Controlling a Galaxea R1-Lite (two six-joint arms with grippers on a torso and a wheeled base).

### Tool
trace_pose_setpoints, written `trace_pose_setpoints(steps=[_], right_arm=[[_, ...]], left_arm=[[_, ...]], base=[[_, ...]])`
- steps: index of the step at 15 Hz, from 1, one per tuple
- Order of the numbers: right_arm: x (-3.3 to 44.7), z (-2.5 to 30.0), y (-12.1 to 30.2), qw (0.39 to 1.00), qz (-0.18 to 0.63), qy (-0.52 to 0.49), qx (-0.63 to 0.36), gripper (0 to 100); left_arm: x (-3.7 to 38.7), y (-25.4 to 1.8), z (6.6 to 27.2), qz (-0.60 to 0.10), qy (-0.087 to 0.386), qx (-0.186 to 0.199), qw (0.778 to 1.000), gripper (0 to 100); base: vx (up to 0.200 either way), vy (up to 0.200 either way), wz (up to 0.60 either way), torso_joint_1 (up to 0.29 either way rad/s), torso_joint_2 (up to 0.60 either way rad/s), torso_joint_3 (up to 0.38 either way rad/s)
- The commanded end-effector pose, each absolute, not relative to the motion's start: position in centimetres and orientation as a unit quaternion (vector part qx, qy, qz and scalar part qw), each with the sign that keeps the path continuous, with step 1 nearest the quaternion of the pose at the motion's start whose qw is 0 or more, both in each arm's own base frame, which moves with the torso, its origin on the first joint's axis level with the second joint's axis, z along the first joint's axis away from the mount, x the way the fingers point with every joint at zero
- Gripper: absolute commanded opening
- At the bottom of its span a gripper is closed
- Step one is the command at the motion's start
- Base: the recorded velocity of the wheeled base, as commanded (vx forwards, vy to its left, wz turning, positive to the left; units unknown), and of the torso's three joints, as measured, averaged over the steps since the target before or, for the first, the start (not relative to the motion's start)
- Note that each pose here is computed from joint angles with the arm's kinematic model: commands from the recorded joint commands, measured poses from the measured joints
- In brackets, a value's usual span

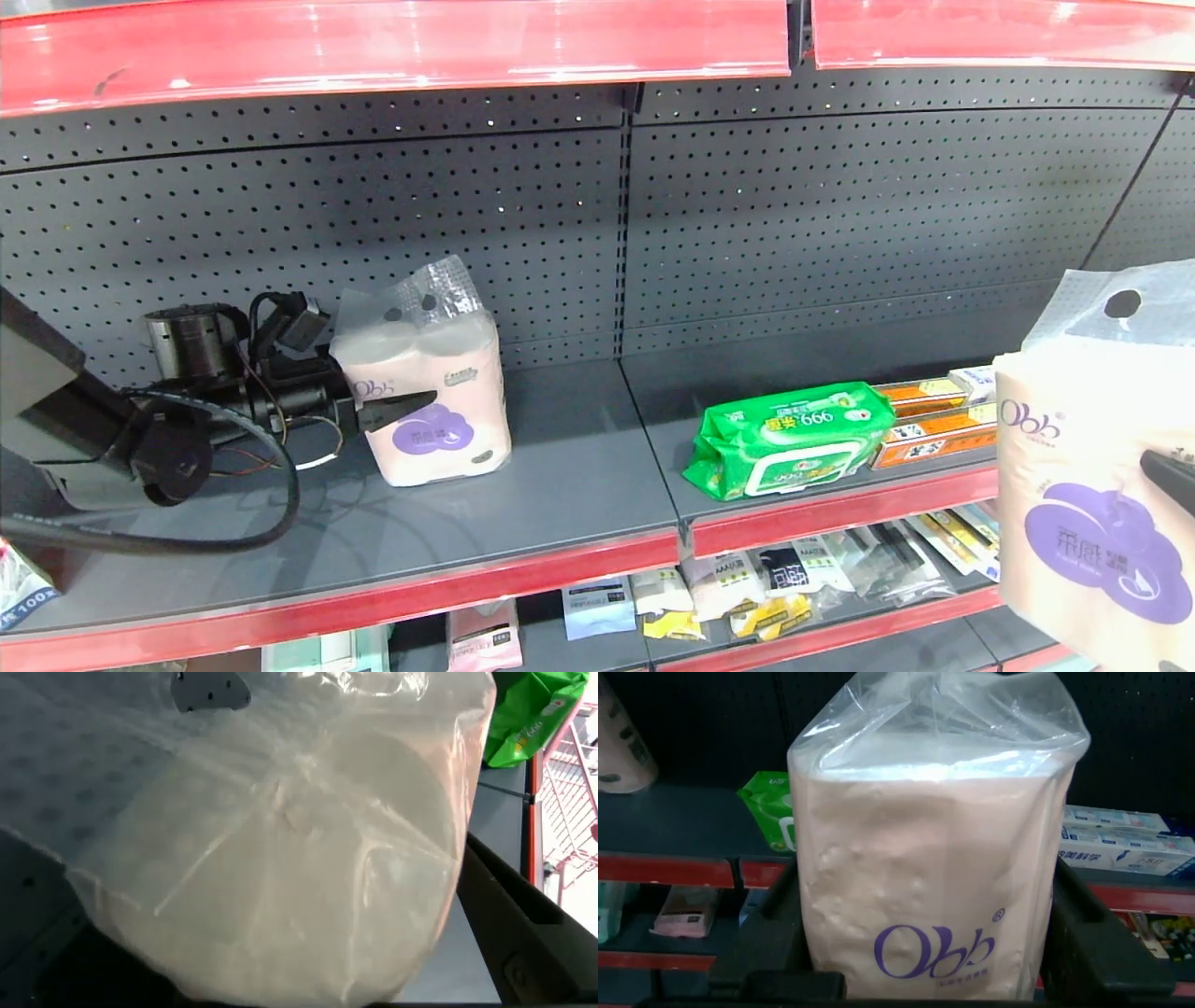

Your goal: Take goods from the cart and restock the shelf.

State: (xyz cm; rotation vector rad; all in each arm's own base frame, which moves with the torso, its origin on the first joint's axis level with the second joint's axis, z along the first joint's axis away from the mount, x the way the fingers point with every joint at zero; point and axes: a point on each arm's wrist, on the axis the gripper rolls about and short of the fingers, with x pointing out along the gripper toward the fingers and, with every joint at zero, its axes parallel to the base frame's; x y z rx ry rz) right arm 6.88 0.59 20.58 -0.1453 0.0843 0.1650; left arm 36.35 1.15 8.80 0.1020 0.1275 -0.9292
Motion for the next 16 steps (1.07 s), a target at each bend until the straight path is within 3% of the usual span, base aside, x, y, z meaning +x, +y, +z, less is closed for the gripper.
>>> trace_pose_setpoints(steps=[1, 5, 6, 16], right_arm=[[6.9, 20.7, 0.6, 0.993, 0.083, 0.041, -0.073, 0], [6.9, 20.7, 0.6, 0.993, 0.083, 0.041, -0.073, 0], [6.9, 20.7, 0.6, 0.993, 0.082, 0.041, -0.073, 0], [7.2, 21.2, 0.6, 0.993, 0.082, 0.037, -0.073, 0]], left_arm=[[36.3, 1.1, 8.7, -0.448, 0.064, 0.048, 0.89, 100], [36.4, 1.1, 8.3, -0.446, 0.066, 0.048, 0.891, 100], [36.4, 1.1, 8.3, -0.446, 0.065, 0.05, 0.891, 0], [32.6, 1.9, 9.2, -0.444, 0.081, 0.032, 0.892, 0]], base=[[0.0, 0.0, 0.0, 0.0, 0.0, 0.0], [0.0, 0.0, 0.0, 0.0, 0.0, 0.0], [0.0, 0.0, 0.0, 0.0, 0.0, 0.0], [0.0, 0.0, 0.0, 0.0, 0.0, 0.0]])
